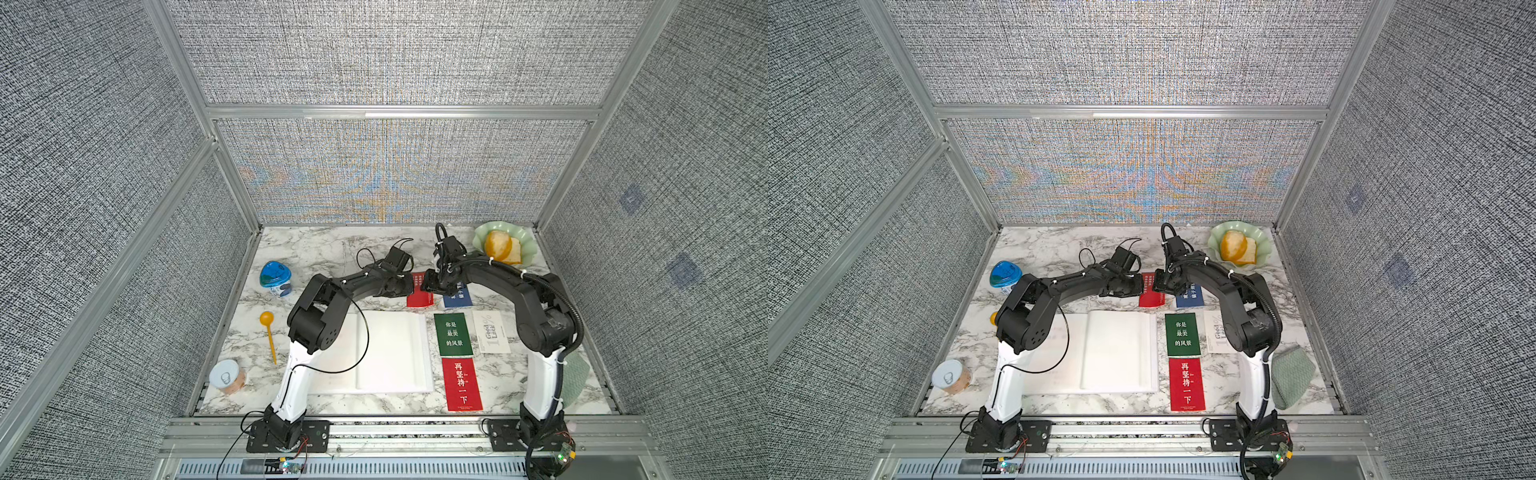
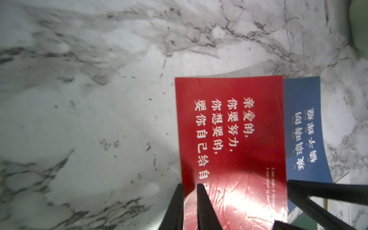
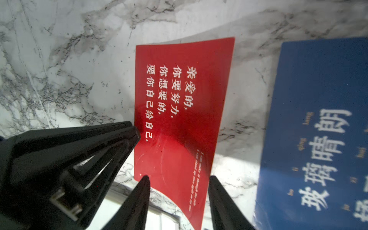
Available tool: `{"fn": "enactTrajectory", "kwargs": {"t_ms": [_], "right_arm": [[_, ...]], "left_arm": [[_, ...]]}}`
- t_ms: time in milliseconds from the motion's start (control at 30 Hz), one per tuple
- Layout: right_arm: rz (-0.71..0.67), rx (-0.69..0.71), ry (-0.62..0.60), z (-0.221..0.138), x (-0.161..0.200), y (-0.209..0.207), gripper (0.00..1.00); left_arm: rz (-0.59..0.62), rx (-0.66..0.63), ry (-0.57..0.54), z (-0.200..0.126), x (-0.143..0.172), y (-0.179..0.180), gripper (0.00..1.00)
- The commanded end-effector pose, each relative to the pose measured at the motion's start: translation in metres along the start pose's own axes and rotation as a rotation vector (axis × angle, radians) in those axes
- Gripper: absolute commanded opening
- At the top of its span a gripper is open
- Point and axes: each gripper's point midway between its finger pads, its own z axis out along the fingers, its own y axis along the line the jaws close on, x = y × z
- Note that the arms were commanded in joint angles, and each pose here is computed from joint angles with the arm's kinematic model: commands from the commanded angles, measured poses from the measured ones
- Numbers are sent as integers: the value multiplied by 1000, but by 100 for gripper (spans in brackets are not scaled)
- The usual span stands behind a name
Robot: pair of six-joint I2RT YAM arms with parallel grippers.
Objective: Place the photos into the photo albums
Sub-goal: Pick up the photo at the center of the board.
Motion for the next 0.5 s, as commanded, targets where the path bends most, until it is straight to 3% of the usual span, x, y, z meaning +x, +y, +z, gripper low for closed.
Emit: {"fn": "enactTrajectory", "kwargs": {"t_ms": [0, 467], "right_arm": [[7, -59, -16, -3, -3, 12, 49], [11, -109, -31, -9, -5, 20, 40]], "left_arm": [[-1, -32, 40, -4, 10, 9, 17], [3, 29, 27, -12, 5, 2, 14]]}}
